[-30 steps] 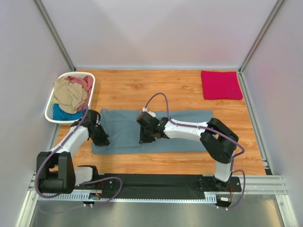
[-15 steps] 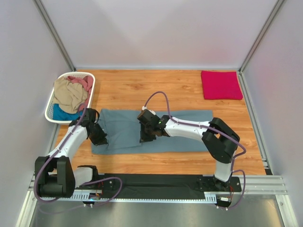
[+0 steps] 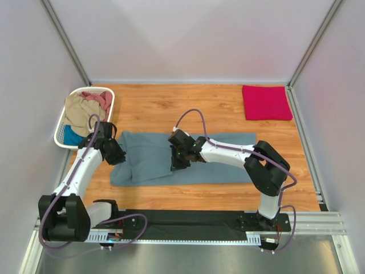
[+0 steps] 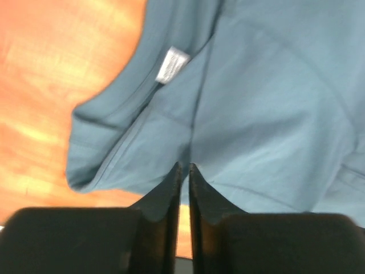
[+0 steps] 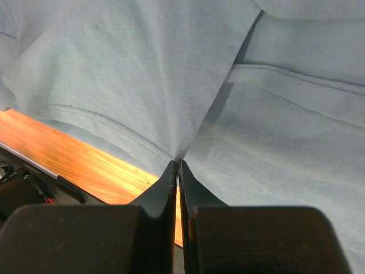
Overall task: Fold and stack the t-shirts
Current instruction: Fold the tshirt
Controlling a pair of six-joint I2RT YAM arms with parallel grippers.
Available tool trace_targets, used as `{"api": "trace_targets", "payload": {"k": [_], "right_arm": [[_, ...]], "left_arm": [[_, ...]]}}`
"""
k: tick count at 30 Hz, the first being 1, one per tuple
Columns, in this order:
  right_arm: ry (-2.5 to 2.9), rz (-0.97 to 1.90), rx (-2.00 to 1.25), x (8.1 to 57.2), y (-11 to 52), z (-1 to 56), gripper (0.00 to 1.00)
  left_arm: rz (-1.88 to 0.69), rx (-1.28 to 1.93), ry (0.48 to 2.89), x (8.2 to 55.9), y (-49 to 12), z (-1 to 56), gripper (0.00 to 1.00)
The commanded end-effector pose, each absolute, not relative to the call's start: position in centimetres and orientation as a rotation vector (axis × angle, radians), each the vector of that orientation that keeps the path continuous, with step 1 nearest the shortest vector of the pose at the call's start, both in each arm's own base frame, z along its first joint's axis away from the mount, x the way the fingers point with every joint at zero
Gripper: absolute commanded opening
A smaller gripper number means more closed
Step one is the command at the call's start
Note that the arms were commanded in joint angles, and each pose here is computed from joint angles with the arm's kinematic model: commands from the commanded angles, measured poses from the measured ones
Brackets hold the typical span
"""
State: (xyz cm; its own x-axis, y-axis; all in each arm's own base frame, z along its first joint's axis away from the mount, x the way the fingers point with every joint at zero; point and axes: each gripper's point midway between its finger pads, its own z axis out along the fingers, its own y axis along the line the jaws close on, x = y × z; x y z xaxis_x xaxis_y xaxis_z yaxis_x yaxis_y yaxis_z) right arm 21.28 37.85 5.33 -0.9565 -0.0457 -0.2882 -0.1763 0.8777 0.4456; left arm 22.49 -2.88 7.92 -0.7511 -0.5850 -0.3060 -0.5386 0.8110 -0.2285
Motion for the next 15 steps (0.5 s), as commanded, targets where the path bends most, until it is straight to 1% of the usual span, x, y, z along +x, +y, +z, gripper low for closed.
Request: {"api": "trace_targets", "payload": {"k": [1, 3, 4, 6, 9, 15], "right_arm": [[2.799, 0.682, -0.236, 21.1, 37.8, 4.4, 0.01], [2.798, 0.665, -0.273, 21.2, 37.6, 3.7, 0.02], [2.804, 0.648, -0.287, 21.2, 37.5, 3.3, 0.02], [2.795, 0.602, -0.312, 21.5, 37.1, 2.9, 0.03], [2.788, 0.532, -0.322, 22.0, 36.2, 2.5, 0.04], [2.777, 0.461, -0.341, 23.0, 35.3, 2.6, 0.04]], "left_arm": [[-0.253, -0.725, 2.541, 26.3, -3.3, 9.8, 0.2], [-0.324, -0.683, 2.506, 28.4, -4.1, 10.9, 0.22], [-0.315, -0.681, 2.542, 28.9, -4.1, 10.1, 0.22], [-0.297, -0.662, 2.552, 30.6, -3.9, 10.5, 0.22], [-0.223, -0.661, 2.671, 31.9, -3.4, 7.7, 0.22], [-0.112, -0.647, 2.755, 34.5, -2.4, 4.8, 0.21]]}}
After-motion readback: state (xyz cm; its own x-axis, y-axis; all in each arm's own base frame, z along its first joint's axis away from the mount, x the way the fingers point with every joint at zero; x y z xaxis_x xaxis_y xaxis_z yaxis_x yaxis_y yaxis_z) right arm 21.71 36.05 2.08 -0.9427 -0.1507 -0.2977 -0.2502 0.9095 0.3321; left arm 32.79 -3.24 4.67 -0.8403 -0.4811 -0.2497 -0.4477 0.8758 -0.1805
